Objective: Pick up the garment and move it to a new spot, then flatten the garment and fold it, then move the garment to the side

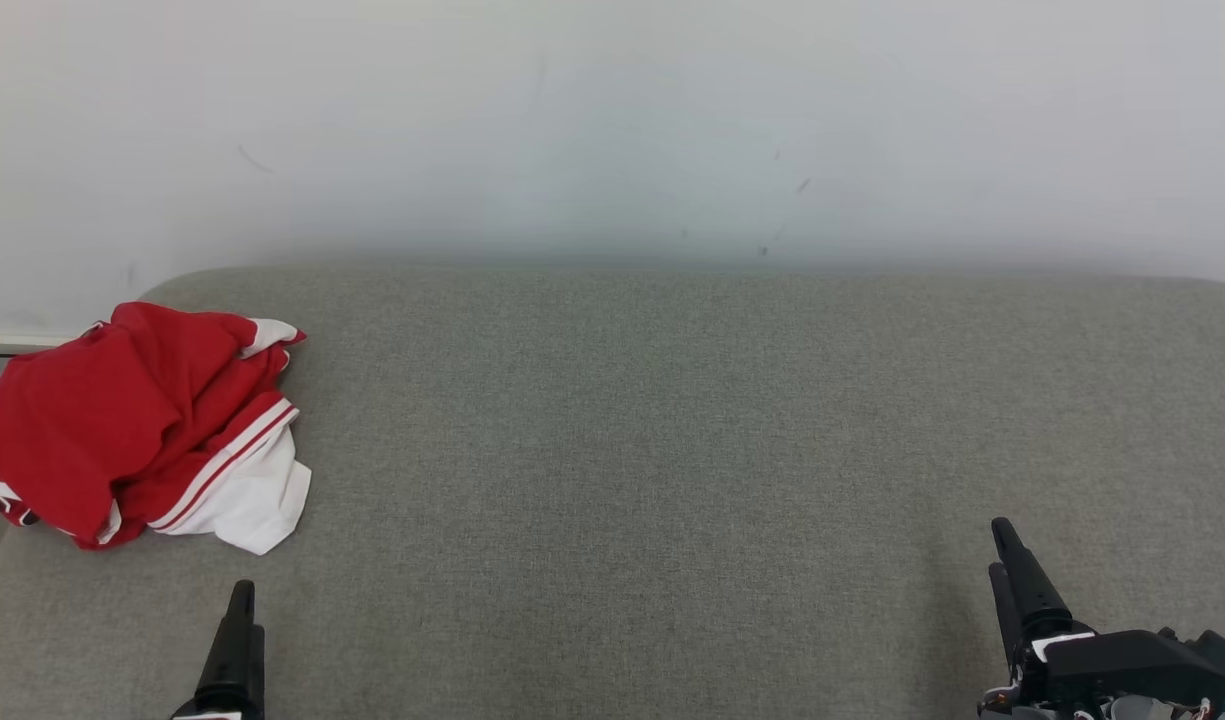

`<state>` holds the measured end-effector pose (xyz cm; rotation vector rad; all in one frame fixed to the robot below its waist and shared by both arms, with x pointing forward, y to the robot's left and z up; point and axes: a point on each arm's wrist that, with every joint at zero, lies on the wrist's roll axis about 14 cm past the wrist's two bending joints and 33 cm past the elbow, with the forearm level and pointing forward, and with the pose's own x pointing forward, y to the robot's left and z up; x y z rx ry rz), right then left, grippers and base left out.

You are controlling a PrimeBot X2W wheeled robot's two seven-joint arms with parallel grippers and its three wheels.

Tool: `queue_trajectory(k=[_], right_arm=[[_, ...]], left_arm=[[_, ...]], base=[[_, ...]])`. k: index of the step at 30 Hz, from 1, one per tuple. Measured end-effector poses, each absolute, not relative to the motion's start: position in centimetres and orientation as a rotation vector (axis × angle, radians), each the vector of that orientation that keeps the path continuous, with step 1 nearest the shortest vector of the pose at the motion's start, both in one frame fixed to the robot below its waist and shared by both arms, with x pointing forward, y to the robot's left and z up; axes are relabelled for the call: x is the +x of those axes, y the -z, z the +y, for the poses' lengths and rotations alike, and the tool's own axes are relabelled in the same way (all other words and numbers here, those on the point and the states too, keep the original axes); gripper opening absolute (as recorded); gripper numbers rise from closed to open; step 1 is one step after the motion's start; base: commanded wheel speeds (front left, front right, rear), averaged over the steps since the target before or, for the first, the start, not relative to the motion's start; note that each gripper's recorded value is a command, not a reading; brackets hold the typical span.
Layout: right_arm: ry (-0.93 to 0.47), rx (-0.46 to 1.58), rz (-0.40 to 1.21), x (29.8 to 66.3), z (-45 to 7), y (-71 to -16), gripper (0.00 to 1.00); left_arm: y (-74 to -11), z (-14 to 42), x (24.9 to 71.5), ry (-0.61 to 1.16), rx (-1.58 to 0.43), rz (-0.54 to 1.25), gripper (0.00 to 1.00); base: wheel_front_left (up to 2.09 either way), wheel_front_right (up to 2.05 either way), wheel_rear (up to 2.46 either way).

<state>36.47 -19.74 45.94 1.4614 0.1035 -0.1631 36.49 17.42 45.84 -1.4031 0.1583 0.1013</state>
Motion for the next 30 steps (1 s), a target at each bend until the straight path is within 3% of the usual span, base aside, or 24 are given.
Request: queue_trajectory(k=[30], right_arm=[[0.183, 0.888, 0.125, 36.1, -21.3, -46.5, 1.00]], left_arm=[[-47.9, 14.6, 37.0, 0.054, -0.793, 0.171, 1.00]], base=[[0.00, 0.00, 0.00]])
